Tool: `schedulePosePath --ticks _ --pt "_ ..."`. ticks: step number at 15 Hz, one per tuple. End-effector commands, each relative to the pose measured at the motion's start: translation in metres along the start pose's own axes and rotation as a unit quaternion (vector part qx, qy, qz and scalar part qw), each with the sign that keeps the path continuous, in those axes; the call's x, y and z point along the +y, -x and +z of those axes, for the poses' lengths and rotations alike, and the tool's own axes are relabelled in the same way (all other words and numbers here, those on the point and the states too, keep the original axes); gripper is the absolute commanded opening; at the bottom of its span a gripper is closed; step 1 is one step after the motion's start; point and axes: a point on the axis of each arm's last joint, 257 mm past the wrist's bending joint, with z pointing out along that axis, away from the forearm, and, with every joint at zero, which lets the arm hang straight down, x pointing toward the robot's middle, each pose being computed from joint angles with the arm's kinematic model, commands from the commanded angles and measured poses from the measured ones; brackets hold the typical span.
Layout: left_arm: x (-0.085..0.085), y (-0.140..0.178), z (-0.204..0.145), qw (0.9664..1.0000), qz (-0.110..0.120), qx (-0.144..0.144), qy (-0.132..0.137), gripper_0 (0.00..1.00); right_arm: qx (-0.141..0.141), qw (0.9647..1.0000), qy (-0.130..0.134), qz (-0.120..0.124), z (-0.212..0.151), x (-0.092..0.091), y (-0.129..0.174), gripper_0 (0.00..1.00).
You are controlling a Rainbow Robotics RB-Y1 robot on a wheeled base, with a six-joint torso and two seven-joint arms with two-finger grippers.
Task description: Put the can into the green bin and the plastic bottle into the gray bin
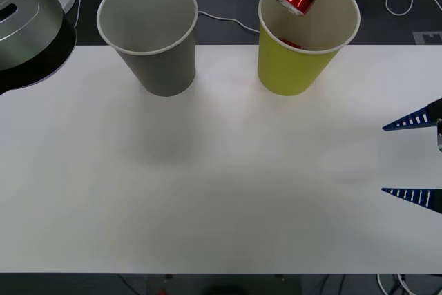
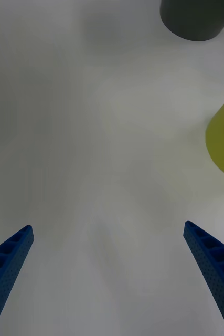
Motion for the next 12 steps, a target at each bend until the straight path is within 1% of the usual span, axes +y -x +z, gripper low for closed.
schedulePosePath --ticks 1,3,4,5,6,8,9,10,12 --pt "-0.002 0.004 -0.002 1.0000 0.001 -0.003 -0.002 1.00 0.000 1.0000 0.000 0.000 0.000 0.000 0.000 1.00" --pt "-0.005 0.006 -0.004 1.0000 0.001 -0.002 -0.005 1.00 0.000 1.0000 0.000 0.000 0.000 0.000 0.000 1.00" --pt "-0.008 0.007 -0.008 1.0000 0.003 0.006 -0.006 1.00 0.000 1.0000 0.000 0.000 0.000 0.000 0.000 1.00" --pt "-0.008 0.007 -0.016 0.9998 0.004 0.015 -0.009 1.00 0.000 1.0000 0.000 0.000 0.000 0.000 0.000 1.00" --pt "-0.009 0.006 -0.023 0.9996 0.009 0.021 -0.017 1.00 0.000 1.0000 0.000 0.000 0.000 0.000 0.000 1.00" --pt "0.001 -0.002 -0.043 0.9981 0.037 0.035 -0.034 1.00 0.000 1.0000 0.000 0.000 0.000 0.000 0.000 1.00" --pt "0.003 -0.007 -0.049 0.9973 0.046 0.041 -0.040 1.00 0.000 1.0000 0.000 0.000 0.000 0.000 0.000 1.00" --pt "0.006 -0.015 -0.058 0.9961 0.051 0.046 -0.055 1.00 0.000 1.0000 0.000 0.000 0.000 0.000 0.000 1.00" --pt "0.018 -0.031 -0.078 0.9937 0.064 0.057 -0.072 1.00 0.000 1.0000 0.000 0.000 0.000 0.000 0.000 1.00"
